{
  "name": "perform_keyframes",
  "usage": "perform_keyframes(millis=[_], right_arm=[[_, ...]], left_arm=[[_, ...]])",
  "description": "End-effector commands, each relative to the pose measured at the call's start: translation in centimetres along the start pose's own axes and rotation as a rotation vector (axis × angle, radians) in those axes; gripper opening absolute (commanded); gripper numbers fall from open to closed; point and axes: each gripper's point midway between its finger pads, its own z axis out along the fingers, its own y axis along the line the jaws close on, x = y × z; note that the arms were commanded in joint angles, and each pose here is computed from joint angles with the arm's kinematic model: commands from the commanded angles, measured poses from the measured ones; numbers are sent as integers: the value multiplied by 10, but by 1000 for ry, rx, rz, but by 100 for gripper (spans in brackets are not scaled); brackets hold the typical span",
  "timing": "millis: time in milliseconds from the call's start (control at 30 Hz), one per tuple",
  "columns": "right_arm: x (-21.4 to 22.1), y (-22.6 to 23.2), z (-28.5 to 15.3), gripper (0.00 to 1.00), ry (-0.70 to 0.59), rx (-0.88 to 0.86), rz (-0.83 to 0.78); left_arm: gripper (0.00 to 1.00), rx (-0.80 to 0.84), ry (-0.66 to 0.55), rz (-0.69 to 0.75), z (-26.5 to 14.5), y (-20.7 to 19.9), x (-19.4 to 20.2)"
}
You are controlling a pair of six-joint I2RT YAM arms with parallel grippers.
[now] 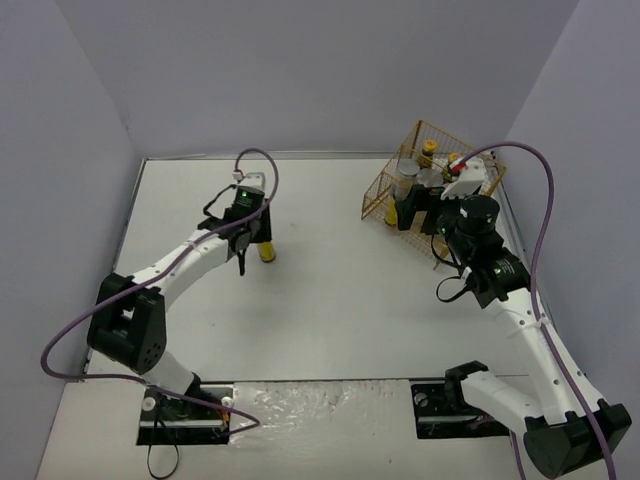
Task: Organize the condiment bottles
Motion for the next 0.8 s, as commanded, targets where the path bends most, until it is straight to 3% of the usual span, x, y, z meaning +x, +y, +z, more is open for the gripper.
perform_keyframes(millis=[0,133,267,433,533,767], right_arm=[[-11,12,-2,96,-49,-65,-13],[-6,14,-4,97,-38,-81,-31],[0,15,-7,98,-25,-93,-53],[5,16,-9,99,-11,-105,-69],[8,17,-9,99,-3,-113,-74],[5,27,-9,100,1,-172,-112]], left_arm=[[12,248,-54,112,-16,-100,-15],[12,325,-33,194,-23,-152,1],[17,362,-23,231,-28,-178,11],[41,378,-27,245,-38,-189,9],[61,386,-41,244,-47,-192,2],[84,411,-127,194,-88,-191,-33]])
